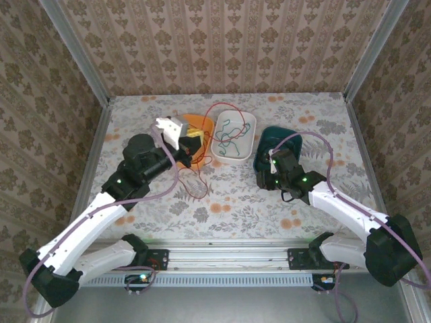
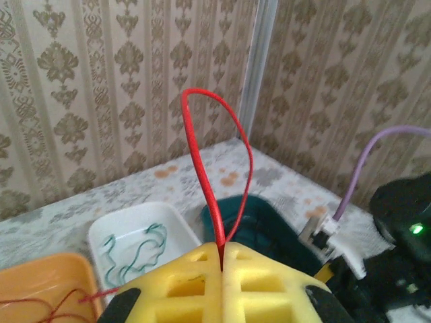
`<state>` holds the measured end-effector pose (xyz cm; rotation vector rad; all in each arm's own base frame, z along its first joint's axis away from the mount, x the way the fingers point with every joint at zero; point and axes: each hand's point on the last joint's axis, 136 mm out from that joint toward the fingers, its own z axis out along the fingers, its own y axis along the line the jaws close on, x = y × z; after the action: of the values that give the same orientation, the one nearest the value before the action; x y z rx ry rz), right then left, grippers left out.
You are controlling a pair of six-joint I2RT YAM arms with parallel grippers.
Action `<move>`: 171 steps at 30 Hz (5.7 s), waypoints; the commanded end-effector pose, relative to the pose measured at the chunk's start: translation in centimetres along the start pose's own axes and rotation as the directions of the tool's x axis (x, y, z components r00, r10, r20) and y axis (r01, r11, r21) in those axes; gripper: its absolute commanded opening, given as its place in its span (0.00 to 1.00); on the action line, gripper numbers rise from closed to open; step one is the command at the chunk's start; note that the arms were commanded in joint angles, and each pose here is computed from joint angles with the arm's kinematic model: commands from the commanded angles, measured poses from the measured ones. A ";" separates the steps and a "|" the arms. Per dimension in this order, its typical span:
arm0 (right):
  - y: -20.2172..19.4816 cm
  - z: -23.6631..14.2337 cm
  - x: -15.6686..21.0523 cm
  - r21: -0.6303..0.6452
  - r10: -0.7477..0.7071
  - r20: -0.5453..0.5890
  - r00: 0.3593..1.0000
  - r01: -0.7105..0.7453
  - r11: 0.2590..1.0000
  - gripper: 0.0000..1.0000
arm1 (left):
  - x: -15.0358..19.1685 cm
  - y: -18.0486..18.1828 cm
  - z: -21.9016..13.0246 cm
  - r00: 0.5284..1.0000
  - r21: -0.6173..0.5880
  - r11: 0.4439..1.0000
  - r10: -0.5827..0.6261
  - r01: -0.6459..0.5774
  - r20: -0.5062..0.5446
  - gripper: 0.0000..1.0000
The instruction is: Untangle the cables
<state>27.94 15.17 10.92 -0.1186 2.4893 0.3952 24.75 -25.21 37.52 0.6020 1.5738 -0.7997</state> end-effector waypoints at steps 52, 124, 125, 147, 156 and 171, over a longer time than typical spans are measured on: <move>17.7 -1.1 0.7 -0.550 -0.384 0.054 0.922 0.348 0.759 0.45 | 6.2 -2.4 4.5 0.949 0.259 0.922 -0.236 0.286 -0.209 0.00; 6.6 -2.2 0.9 -0.130 -0.269 0.109 0.957 0.282 0.951 0.43 | 23.5 23.7 10.8 0.735 -0.561 0.788 -0.535 0.255 -0.417 0.00; 6.5 -2.3 0.9 -0.129 -0.267 0.111 0.957 0.280 0.951 0.43 | 23.6 23.7 10.9 0.733 -0.564 0.791 -0.526 0.236 -0.431 0.03; 6.2 0.0 1.5 -0.108 -0.237 0.050 0.970 0.241 0.965 0.43 | 27.6 4.4 5.1 0.611 -0.265 0.964 -0.232 0.038 -0.756 0.90; 4.0 -0.9 0.7 -0.028 -0.214 0.066 0.975 0.216 0.976 0.43 | 34.7 -0.5 6.8 0.411 -0.165 0.986 -0.144 -0.016 -0.900 0.93; 2.1 -2.0 0.1 -0.002 -0.149 0.106 0.983 0.150 0.989 0.43 | 38.3 -0.8 5.6 0.237 -0.132 0.983 -0.100 -0.124 -0.966 0.00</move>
<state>26.19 17.31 12.65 -0.3257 2.3633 0.3612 24.44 -33.10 1.98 0.9978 2.6960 -0.1532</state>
